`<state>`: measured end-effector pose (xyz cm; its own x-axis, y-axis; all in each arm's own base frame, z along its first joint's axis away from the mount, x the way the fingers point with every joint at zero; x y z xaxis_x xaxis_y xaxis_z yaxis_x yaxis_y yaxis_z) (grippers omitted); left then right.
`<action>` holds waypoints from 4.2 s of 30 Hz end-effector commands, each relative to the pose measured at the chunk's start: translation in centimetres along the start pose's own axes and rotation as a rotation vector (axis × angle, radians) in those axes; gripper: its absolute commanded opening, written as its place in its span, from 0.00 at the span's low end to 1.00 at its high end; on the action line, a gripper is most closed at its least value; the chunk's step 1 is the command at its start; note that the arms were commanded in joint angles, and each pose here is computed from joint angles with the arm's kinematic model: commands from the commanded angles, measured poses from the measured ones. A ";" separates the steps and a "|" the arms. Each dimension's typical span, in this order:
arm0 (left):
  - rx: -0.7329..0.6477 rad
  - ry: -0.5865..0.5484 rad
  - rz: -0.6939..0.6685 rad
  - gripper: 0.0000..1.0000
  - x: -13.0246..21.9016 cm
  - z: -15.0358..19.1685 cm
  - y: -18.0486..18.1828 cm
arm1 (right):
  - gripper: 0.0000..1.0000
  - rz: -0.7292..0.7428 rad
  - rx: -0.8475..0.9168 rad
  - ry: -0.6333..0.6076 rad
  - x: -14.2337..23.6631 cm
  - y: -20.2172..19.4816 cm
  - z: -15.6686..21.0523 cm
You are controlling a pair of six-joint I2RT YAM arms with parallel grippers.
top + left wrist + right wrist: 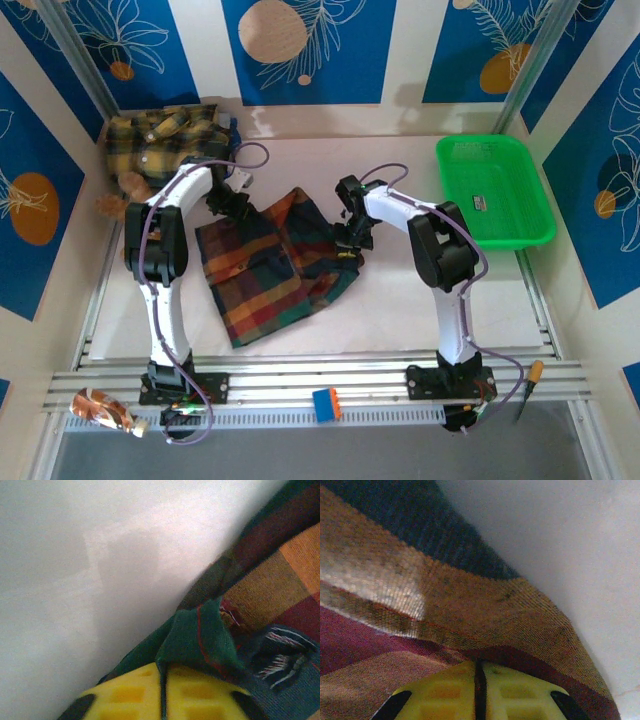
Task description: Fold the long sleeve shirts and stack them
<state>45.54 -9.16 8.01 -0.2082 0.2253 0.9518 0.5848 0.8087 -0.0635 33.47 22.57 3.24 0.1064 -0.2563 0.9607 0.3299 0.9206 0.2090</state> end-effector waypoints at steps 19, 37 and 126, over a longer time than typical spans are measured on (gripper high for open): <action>0.622 -0.140 0.100 0.87 10.4 10.1 -8.2 | 0.34 0.218 -0.160 0.163 -1.1 -8.9 9.8; 0.655 -0.121 0.221 0.81 5.3 15.1 -8.3 | 0.46 -0.196 0.332 -0.015 8.1 6.4 10.5; 0.280 -0.198 0.239 0.01 12.4 0.2 -16.6 | 0.22 -0.216 0.003 0.131 6.7 3.7 1.4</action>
<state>32.95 -19.04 20.76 -0.2630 0.5215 0.8117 0.4127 0.8213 -0.3940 35.94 27.15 11.50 0.1315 -0.5752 0.8074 0.3762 0.7825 0.4962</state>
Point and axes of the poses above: each hand's point on the last joint's axis, 136 mm out from that joint toward the fingers, its own x axis back along the fingers, its own y axis along the line the jaws close on, z = x × y, the point moved 2 cm from there along x, back along the fingers, and after that the axes turned 15 degrees about -x, right-handed, at the moved point
